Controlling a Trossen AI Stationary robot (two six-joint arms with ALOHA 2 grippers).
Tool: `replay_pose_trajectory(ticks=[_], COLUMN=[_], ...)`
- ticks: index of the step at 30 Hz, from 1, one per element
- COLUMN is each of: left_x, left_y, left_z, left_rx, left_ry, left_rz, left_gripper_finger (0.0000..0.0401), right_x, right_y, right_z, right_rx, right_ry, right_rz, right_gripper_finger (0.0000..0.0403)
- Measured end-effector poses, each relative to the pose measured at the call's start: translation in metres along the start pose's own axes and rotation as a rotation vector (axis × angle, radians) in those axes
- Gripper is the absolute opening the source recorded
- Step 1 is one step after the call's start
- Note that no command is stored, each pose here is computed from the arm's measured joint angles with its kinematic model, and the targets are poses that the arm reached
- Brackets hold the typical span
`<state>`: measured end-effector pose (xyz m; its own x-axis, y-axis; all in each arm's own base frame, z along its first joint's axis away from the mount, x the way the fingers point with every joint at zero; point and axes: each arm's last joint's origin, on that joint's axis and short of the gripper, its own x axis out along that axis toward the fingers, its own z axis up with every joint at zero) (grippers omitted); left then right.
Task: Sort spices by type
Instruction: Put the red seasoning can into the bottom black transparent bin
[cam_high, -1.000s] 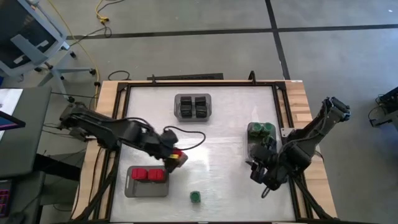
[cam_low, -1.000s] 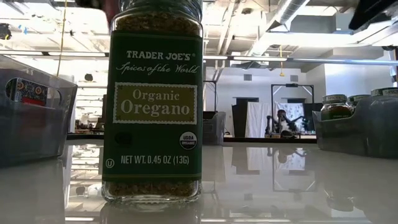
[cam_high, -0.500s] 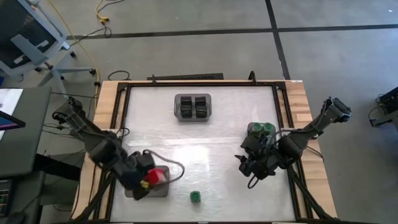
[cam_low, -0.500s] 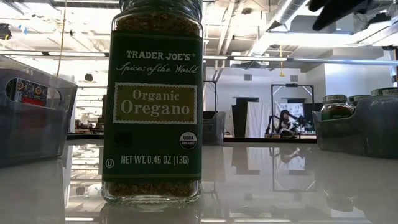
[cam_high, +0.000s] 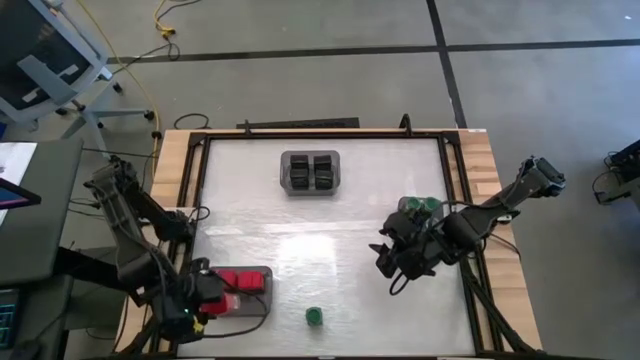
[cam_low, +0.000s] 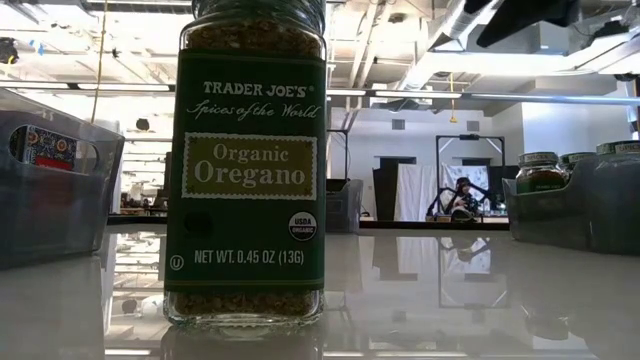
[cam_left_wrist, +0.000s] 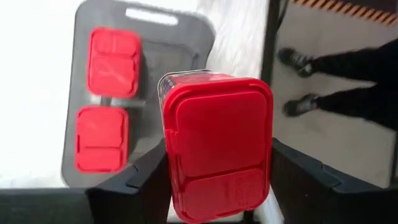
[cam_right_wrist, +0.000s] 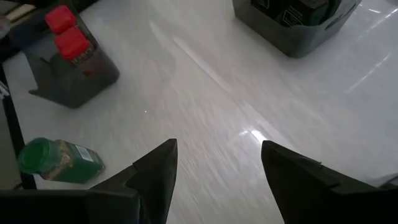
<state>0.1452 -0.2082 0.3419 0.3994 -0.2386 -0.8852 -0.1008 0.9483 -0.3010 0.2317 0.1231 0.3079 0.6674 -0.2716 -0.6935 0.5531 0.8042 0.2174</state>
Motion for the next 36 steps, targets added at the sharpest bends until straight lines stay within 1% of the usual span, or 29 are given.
replay_pose_trajectory(ticks=[4,6,12,21,24,29,36], left_x=[0.015,0.022,0.036,0.056,0.062,0.068,0.068], left_y=[0.002,0.005,0.013,0.016,0.020,0.024,0.024], left_z=[-0.008,-0.012,-0.017,-0.022,-0.027,-0.030,-0.030], left_rx=[0.036,0.050,0.078,0.099,0.093,0.091,0.143], left_ry=[0.026,0.042,0.095,0.099,0.127,0.138,0.137], left_rz=[0.004,0.031,0.054,0.020,0.039,0.058,0.056], left_gripper_finger=[0.0222,0.0222,0.0222,0.0222,0.0222,0.0222,0.0222], right_x=[0.000,0.000,0.000,0.000,0.000,0.000,0.001], right_y=[0.000,0.000,0.001,0.000,0.000,0.000,0.000], right_z=[0.000,0.000,0.000,0.000,0.000,0.000,0.001], right_rx=[0.017,0.028,0.045,0.054,0.054,0.054,0.059], right_ry=[-0.002,-0.001,-0.001,0.000,-0.001,-0.001,-0.002], right_rz=[0.003,0.003,0.003,0.002,0.002,0.002,-0.003], right_gripper_finger=[0.0260,0.0260,0.0260,0.0260,0.0260,0.0260,0.0260])
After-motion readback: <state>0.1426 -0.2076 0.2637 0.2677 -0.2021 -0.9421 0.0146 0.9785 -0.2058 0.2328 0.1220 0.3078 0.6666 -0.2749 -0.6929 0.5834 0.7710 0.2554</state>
